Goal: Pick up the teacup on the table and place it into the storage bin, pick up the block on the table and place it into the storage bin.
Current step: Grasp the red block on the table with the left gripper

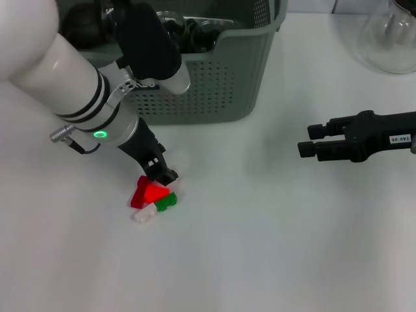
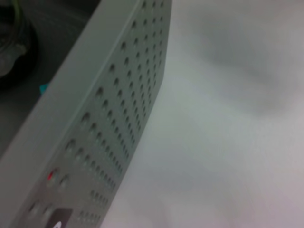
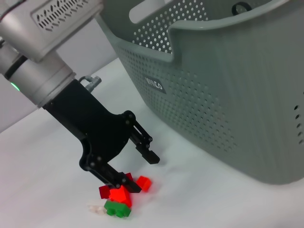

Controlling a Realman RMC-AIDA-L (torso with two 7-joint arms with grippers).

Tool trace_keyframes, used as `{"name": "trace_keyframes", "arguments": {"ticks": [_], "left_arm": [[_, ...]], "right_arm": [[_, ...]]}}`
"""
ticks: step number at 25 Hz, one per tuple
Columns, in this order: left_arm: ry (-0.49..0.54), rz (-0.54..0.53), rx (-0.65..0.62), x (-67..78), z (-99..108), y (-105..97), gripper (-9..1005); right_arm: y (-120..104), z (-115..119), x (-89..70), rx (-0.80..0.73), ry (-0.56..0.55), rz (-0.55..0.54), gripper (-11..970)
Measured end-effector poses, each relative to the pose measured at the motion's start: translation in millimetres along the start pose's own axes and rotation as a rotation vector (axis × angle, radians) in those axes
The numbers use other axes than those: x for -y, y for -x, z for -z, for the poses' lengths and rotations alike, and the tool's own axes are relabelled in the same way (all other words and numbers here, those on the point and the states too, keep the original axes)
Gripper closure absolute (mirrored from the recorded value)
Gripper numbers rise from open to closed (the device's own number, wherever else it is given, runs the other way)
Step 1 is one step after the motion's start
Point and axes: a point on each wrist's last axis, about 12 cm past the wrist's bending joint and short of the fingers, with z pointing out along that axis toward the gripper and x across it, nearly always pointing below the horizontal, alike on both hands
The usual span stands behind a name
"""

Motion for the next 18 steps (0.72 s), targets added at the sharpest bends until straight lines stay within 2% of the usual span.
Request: {"name": "trace_keyframes", "arguments": {"ticks": [9, 18], "left_arm": [[0.012, -0.006, 0.004, 0.5, -2.3, 0.8, 425], [0.004, -0.033, -0.023, 4.8, -9.4, -0.8, 444]], "right_arm": [[1.7, -0.7, 0.1, 0.0, 0.0, 0.005, 361], [2.1, -0.7, 0.9, 0.001, -0.006, 0.009, 361]]}}
